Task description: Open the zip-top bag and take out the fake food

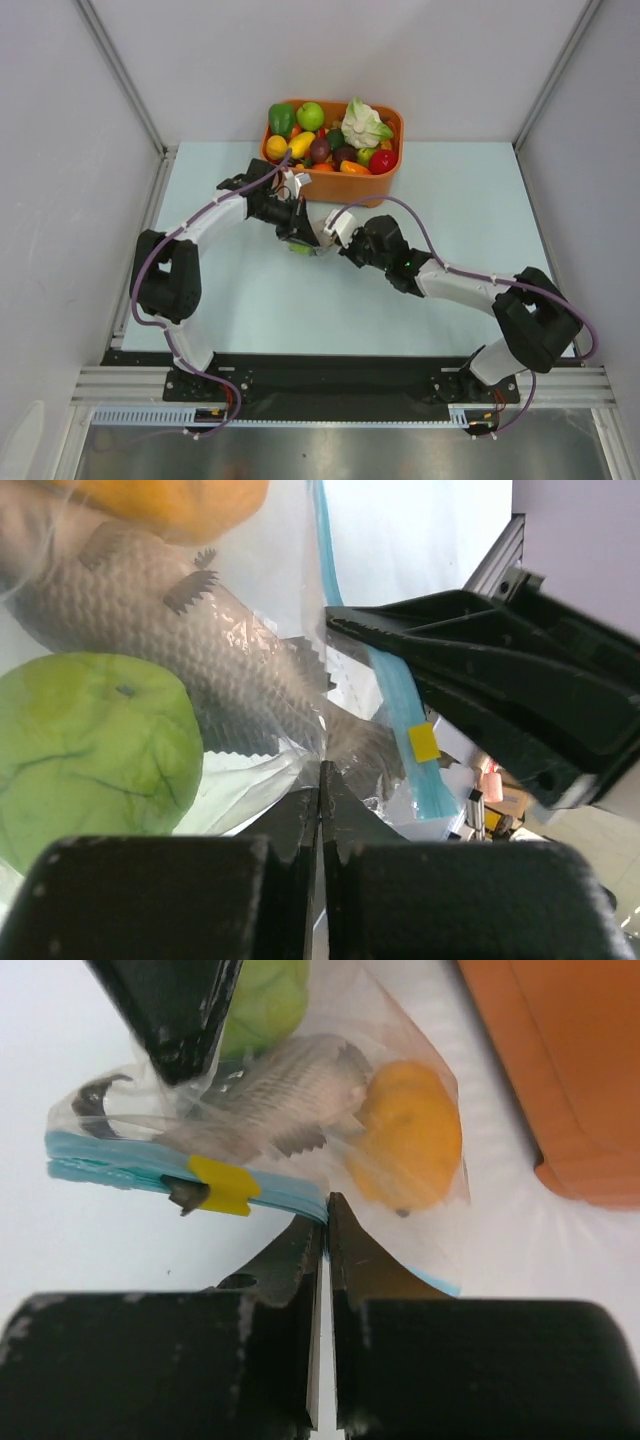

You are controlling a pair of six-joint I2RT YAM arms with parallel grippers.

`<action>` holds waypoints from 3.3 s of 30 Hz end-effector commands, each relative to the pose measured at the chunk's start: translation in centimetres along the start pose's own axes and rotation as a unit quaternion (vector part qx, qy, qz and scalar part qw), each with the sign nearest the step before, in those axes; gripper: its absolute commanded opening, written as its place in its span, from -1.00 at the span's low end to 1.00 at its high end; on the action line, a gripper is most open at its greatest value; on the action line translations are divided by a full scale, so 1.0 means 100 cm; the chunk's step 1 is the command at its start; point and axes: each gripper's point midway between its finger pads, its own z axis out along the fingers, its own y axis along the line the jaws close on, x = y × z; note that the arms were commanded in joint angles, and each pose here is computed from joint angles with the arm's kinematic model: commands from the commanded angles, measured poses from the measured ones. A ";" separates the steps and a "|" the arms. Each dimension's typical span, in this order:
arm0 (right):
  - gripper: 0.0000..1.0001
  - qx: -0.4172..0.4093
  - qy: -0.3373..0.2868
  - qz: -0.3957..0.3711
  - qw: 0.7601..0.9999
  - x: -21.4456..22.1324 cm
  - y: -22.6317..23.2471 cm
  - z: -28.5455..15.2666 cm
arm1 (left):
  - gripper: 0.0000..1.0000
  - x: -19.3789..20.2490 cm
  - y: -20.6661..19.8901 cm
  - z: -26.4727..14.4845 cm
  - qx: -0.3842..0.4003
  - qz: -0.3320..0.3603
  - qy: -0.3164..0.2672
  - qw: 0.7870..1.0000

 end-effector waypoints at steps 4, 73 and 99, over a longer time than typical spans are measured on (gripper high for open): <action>-1.00 -0.109 -0.039 0.038 0.992 -0.046 0.008 -0.024 | -0.56 -0.007 -0.014 -0.005 0.018 0.035 -0.015 0.999; -0.63 -0.289 0.043 0.262 0.920 -0.121 -0.010 -0.076 | -1.00 -0.009 -0.105 -0.035 0.086 0.338 -0.112 0.930; -0.06 -0.190 0.004 0.154 0.970 -0.150 -0.021 -0.084 | -0.99 0.011 -0.119 -0.031 0.124 0.322 -0.050 0.937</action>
